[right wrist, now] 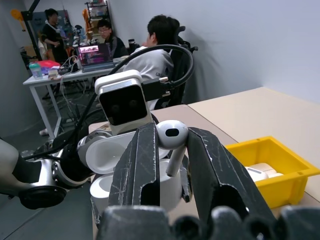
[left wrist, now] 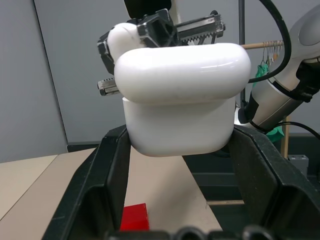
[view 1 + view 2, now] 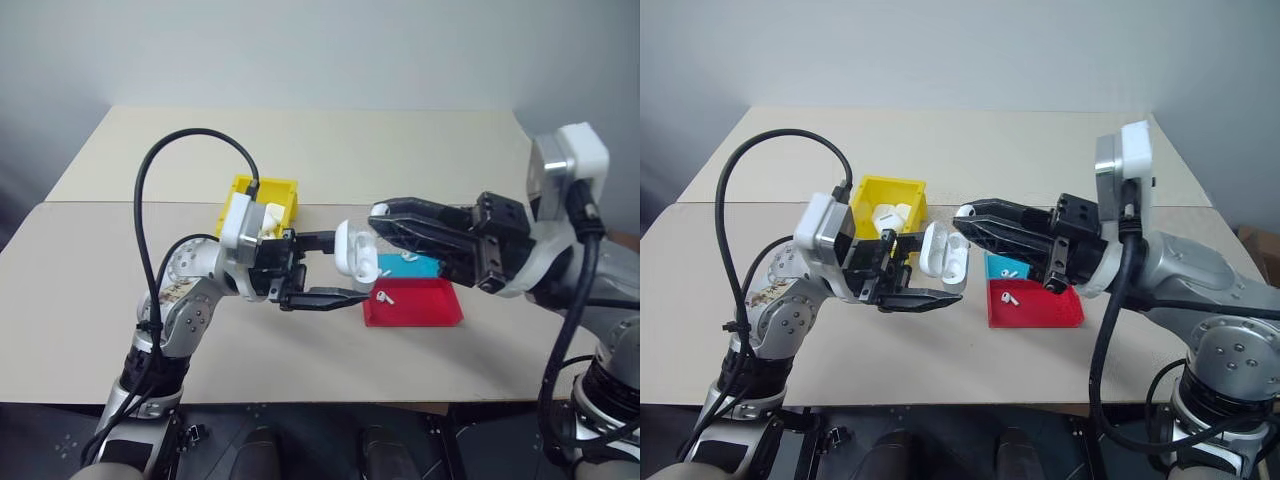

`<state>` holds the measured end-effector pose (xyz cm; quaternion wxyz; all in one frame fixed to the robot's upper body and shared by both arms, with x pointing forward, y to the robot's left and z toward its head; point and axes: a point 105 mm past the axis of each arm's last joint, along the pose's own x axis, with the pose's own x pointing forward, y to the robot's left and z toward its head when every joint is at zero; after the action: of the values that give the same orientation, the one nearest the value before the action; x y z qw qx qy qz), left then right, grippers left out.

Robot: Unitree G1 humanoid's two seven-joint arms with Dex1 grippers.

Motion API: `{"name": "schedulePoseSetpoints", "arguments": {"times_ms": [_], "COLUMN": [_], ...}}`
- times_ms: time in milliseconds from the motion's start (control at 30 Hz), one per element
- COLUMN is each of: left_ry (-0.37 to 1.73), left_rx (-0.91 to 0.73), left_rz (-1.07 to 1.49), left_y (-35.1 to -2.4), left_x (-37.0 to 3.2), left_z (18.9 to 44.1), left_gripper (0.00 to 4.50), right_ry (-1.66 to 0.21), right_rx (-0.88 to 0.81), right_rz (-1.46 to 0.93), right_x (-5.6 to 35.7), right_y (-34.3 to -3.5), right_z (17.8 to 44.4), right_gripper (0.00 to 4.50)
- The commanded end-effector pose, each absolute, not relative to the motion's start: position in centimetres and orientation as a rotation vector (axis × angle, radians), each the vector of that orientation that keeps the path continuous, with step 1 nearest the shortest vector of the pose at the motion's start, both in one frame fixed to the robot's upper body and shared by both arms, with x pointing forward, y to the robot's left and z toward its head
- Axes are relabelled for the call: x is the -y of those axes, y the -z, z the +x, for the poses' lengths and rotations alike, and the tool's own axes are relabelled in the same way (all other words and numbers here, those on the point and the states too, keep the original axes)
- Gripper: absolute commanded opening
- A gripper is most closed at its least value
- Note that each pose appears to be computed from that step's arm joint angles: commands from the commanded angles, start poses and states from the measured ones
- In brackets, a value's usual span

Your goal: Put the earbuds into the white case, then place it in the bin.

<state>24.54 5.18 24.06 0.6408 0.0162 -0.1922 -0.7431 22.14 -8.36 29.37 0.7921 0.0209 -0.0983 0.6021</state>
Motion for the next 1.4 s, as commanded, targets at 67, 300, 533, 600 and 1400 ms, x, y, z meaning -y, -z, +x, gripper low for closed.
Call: {"name": "schedulePoseSetpoints", "arguments": {"times_ms": [67, 300, 533, 600, 1400], "left_ry": [1.709, 1.708, 1.705, 1.703, 1.608], "left_rx": [0.472, 0.479, 0.482, 0.482, 0.486], "left_rz": [0.066, 0.073, 0.074, 0.072, 0.11], "left_y": [-24.9, -25.0, -25.0, -25.1, -25.3], "left_x": [-5.0, -4.9, -5.0, -5.0, -7.4], "left_z": [24.2, 24.2, 24.3, 24.4, 25.0], "left_gripper": [2.7, 2.7, 2.7, 2.7, 2.7], "right_ry": [-1.32, -1.289, -1.257, -1.261, -1.158], "right_rx": [0.267, 0.245, 0.275, 0.273, -0.087], "right_rz": [0.033, 0.001, -0.039, -0.047, -0.856], "right_x": [8.0, 7.8, 7.7, 7.7, 14.5], "right_y": [-30.0, -29.1, -28.7, -28.7, -25.3], "right_z": [21.2, 22.0, 22.4, 22.3, 33.1], "right_gripper": [0.63, 0.63, 1.62, 2.33, 1.66]}}
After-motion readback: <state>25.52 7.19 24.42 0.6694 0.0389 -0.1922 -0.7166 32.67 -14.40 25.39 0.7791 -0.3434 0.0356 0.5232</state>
